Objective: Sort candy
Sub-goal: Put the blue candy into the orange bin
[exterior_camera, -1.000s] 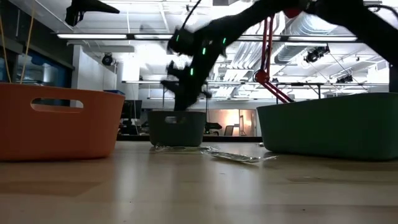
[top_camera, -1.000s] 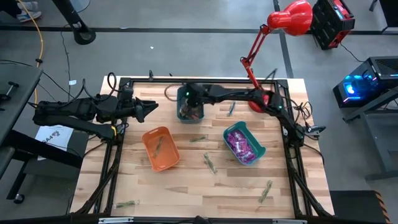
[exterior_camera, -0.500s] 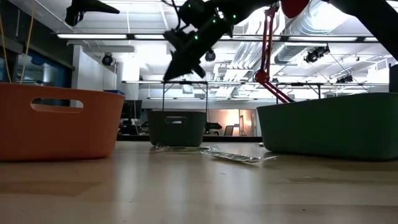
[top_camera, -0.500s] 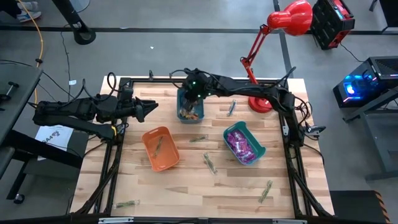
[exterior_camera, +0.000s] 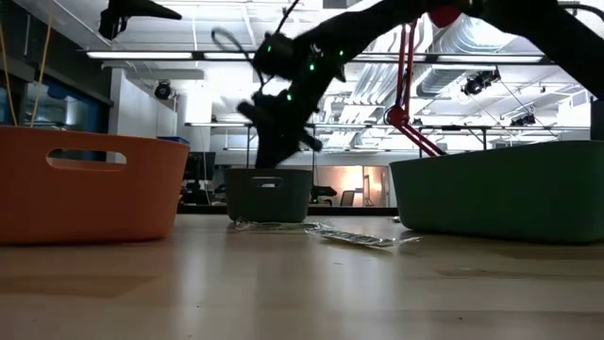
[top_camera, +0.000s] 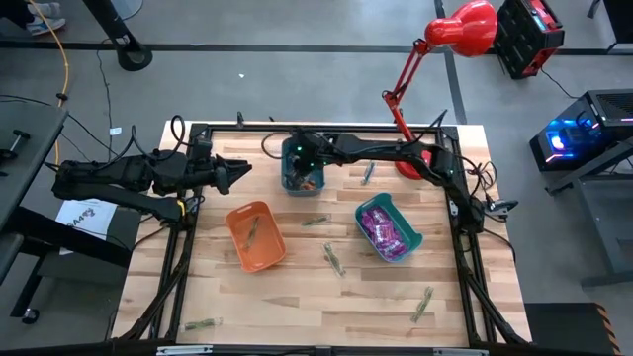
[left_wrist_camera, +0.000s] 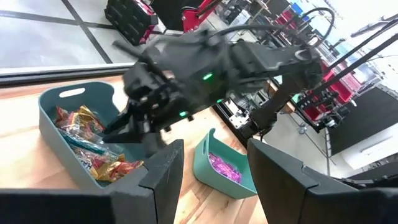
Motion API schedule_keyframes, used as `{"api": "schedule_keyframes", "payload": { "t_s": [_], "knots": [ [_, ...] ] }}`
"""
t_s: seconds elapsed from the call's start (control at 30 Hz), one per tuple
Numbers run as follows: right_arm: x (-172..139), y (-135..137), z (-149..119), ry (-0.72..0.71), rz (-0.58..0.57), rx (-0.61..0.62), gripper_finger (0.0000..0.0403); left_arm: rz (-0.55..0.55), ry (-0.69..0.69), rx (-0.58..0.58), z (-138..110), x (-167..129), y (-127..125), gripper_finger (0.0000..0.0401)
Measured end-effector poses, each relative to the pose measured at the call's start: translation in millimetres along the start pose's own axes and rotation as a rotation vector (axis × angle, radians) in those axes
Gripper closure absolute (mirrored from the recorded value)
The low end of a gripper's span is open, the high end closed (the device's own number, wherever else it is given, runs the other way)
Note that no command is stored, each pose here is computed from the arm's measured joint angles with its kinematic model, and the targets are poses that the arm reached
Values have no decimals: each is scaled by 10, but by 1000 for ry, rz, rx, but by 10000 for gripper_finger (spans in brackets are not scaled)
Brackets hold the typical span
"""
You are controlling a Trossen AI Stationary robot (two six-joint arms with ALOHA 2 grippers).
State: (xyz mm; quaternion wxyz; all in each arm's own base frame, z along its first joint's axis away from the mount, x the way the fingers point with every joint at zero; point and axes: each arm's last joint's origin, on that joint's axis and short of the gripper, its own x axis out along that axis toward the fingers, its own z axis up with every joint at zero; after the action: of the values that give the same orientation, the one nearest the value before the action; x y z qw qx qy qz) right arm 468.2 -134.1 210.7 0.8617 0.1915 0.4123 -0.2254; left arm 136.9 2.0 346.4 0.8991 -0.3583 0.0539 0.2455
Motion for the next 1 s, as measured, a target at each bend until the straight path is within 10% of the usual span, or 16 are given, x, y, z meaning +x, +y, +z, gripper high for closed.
{"api": "schedule_keyframes", "payload": {
  "t_s": [0.47, 0.73, 1.0],
  "knots": [
    [620, -16, -386, 154, -101, 74, 199, -11, 13, -2, -3, 0, -3, 229],
    [438, 85, -352, 149, -88, -23, 374, -11, 12, -8, -3, 0, -3, 229],
    [-211, 46, -12, 9, -91, -67, 396, -11, 12, -2, -3, -1, -3, 229]
  ]
}}
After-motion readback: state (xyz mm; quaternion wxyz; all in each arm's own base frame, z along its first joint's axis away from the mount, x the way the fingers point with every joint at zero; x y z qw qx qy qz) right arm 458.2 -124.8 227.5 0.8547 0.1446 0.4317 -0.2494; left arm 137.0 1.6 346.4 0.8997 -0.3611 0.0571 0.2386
